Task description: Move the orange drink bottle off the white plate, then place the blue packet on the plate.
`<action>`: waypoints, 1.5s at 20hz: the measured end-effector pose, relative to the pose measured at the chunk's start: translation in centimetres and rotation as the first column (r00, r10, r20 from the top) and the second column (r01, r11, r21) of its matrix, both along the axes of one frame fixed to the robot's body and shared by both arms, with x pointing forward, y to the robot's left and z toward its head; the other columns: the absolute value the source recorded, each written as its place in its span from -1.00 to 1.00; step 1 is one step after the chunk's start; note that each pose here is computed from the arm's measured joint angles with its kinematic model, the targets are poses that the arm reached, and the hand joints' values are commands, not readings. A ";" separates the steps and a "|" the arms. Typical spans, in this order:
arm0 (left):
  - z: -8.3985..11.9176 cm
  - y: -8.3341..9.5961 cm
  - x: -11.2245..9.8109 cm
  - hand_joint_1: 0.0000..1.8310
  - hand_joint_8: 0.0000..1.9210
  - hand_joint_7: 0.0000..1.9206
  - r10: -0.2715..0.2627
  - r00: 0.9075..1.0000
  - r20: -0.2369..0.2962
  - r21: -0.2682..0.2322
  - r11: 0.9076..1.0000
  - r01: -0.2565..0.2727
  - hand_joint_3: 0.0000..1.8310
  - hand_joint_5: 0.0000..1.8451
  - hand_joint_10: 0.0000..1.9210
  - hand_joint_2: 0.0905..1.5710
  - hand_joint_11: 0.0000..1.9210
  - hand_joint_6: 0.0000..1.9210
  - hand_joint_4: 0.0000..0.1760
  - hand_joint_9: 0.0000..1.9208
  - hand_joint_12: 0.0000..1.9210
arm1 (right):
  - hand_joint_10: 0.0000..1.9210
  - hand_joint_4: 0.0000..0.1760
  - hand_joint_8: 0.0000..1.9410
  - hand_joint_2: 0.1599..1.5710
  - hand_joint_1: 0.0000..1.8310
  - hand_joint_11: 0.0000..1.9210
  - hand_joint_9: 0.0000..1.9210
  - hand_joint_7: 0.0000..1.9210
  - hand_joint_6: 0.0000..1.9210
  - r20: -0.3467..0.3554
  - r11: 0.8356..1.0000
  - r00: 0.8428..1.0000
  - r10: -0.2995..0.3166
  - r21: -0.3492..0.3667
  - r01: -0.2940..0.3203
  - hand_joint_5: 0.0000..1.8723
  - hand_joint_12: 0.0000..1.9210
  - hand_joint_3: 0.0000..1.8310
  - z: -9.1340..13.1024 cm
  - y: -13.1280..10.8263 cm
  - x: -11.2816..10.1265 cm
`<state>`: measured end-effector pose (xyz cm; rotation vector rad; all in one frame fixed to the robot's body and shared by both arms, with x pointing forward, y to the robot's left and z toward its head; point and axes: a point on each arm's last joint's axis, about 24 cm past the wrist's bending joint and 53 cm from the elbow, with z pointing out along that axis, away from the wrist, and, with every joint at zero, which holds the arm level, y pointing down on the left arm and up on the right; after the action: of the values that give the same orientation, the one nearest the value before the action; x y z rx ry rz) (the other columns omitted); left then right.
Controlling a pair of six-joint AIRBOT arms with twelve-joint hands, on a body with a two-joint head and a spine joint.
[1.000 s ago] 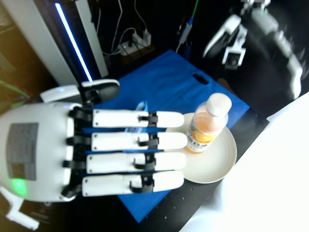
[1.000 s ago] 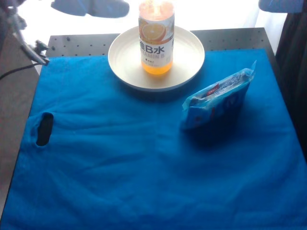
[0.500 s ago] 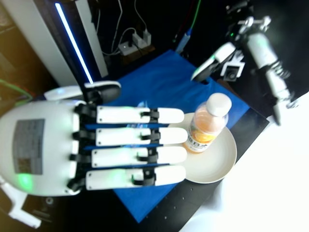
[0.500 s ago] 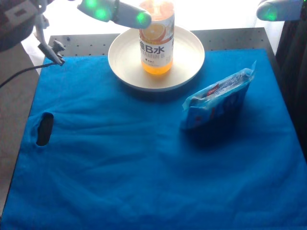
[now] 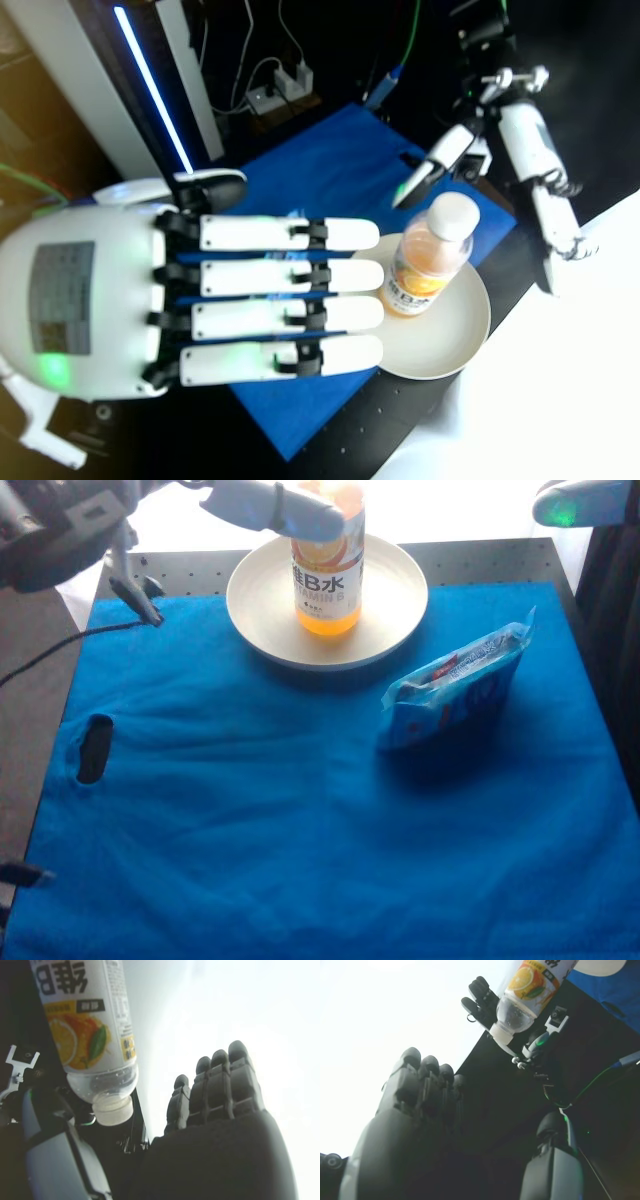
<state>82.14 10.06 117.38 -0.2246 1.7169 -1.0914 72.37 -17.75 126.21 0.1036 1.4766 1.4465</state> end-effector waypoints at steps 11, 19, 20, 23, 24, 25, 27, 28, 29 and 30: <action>-2.8 -2.2 0.3 -0.30 -1.00 -0.84 -0.018 0.998 -0.061 -0.022 1.000 0.017 -1.00 -1.00 -0.99 -0.18 -1.00 -1.00 0.52 -0.84 -0.64 | -1.00 -1.00 -1.00 0.01 -0.27 -0.97 -0.82 -0.74 -1.00 0.004 1.000 1.000 0.012 0.011 -0.012 -0.70 -0.83 -1.00 0.1 0.4 -0.2; -3.4 -2.4 0.1 -0.20 -1.00 -0.68 -0.026 0.997 -0.074 -0.021 0.999 0.024 -1.00 -1.00 -0.99 -0.10 -0.97 -1.00 -0.15 -0.78 -0.76 | -1.00 -1.00 -0.99 0.05 -0.25 -0.98 -0.82 -0.72 -1.00 0.005 1.000 1.000 0.012 0.014 -0.013 -0.69 -0.83 -0.99 0.2 0.4 -0.2; -3.3 -2.4 0.0 -0.17 -1.00 -0.60 -0.029 0.997 -0.076 -0.030 0.999 0.027 -1.00 -0.92 -0.99 -0.04 -0.90 -1.00 -0.33 -0.68 -0.69 | -0.99 -1.00 -0.99 0.04 -0.26 -0.97 -0.81 -0.71 -0.99 0.005 1.000 1.000 0.012 0.015 -0.012 -0.68 -0.82 -1.00 0.2 0.4 -0.2; -3.2 -2.7 -0.1 0.10 -0.99 -0.09 -0.051 0.995 -0.089 -0.076 0.996 0.045 -1.00 -0.39 -0.97 0.16 -0.28 -0.99 -1.00 -0.04 -0.33 | -1.00 -1.00 -1.00 0.05 -0.26 -0.96 -0.81 -0.71 -1.00 0.004 1.000 1.000 0.013 0.018 -0.013 -0.68 -0.82 -0.99 0.2 0.4 -0.2; -3.3 -2.8 -0.1 0.11 -0.99 -0.04 -0.060 0.993 -0.103 -0.117 0.992 0.048 -1.00 -0.29 -0.99 0.22 -0.36 -0.99 -1.00 -0.06 -0.32 | -1.00 -1.00 -1.00 0.05 -0.27 -0.96 -0.81 -0.71 -0.99 0.003 1.000 1.000 0.015 0.020 -0.015 -0.67 -0.81 -1.00 0.2 0.6 -0.2; -3.3 -3.0 -0.1 0.10 -1.00 -0.01 -0.065 0.992 -0.106 -0.129 0.990 0.051 -1.00 -0.22 -1.00 0.25 -0.38 -1.00 -1.00 -0.06 -0.25 | -1.00 -1.00 -1.00 0.05 -0.27 -0.96 -0.82 -0.71 -0.99 0.003 1.000 1.000 0.018 0.020 -0.018 -0.67 -0.82 -1.00 0.2 0.7 -0.2; -3.3 -3.3 -0.2 0.29 -0.25 0.07 -0.075 0.992 -0.105 -0.138 0.989 0.060 -1.00 0.04 -0.99 0.34 -0.44 -0.24 -0.96 0.02 0.09 | -1.00 -1.00 -1.00 0.05 -0.27 -0.98 -0.84 -0.72 -1.00 0.004 1.000 1.000 0.021 0.023 -0.021 -0.68 -0.82 -1.00 0.1 0.8 -0.3; -3.3 -3.4 -0.2 0.32 0.00 0.03 -0.076 0.992 -0.105 -0.143 0.988 0.060 -1.00 0.10 -0.95 0.36 -0.36 -0.13 -0.68 0.14 0.19 | -1.00 -1.00 -1.00 0.05 -0.27 -0.97 -0.84 -0.72 -1.00 0.003 1.000 1.000 0.020 0.022 -0.021 -0.68 -0.82 -1.00 0.1 0.8 -0.3; -3.2 -3.7 -0.3 0.33 0.03 0.03 -0.083 0.991 -0.101 -0.145 0.987 0.068 -1.00 0.14 -0.95 0.36 -0.35 -0.13 -0.62 0.18 0.17 | -1.00 -1.00 -1.00 0.04 -0.27 -0.97 -0.84 -0.72 -1.00 0.004 0.999 1.000 0.022 0.023 -0.022 -0.68 -0.82 -1.00 0.1 0.9 -0.3; -3.2 -3.8 -0.3 0.35 -0.09 0.12 -0.088 0.991 -0.101 -0.150 0.986 0.072 -1.00 0.09 -0.94 0.35 -0.24 -0.08 -0.89 0.24 0.07 | -1.00 -1.00 -1.00 0.04 -0.27 -0.96 -0.84 -0.71 -0.99 0.005 0.999 1.000 0.023 0.024 -0.023 -0.67 -0.81 -1.00 0.2 0.9 -0.3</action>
<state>81.87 6.30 114.22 -0.3141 1.7550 -1.2866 72.07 -16.87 126.38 0.0985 1.4610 1.4822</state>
